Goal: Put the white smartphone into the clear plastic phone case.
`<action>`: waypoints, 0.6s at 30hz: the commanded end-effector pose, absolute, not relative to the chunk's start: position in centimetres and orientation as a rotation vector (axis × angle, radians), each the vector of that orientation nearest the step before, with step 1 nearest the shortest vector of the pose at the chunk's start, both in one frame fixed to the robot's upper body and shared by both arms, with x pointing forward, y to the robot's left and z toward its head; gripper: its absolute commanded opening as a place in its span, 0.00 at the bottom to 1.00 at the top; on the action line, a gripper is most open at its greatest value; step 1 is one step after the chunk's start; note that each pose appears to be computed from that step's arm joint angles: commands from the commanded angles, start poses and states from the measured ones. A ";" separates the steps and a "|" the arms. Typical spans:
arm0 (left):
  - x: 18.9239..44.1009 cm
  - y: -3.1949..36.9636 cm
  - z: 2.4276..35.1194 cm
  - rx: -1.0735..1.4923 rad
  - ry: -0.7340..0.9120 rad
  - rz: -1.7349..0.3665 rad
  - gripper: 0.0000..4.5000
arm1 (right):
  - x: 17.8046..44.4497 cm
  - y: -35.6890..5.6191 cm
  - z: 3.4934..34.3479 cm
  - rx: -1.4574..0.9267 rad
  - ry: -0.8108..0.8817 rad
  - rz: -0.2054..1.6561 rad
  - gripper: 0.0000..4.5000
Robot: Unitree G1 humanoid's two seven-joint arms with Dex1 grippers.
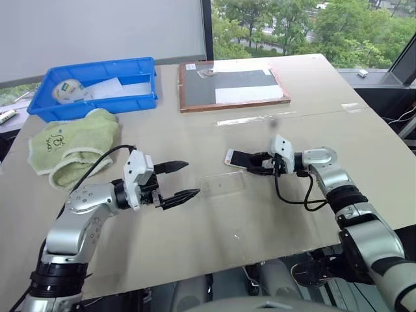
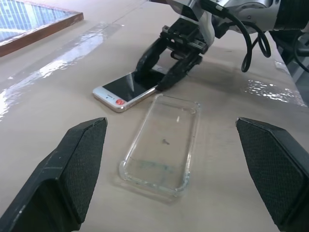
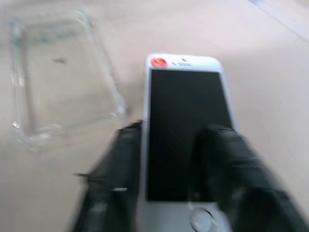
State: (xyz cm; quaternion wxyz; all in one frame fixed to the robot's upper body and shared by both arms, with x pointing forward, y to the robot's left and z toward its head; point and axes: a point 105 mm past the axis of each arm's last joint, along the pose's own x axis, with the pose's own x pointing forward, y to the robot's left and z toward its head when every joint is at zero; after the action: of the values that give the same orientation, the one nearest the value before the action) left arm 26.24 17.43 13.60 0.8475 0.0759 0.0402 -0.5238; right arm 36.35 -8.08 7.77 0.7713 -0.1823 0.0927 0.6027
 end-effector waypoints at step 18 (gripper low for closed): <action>26.3 16.8 14.3 0.171 0.047 -1.131 0.99 | 37.7 -9.6 10.9 -0.574 0.342 1.159 1.00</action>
State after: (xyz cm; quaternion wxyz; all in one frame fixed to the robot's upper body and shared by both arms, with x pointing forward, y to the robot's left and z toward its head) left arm 26.34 17.08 13.68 0.8449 0.0740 0.0361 -0.5286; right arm 37.67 -9.28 11.01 0.7926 -0.2387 0.1342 0.5448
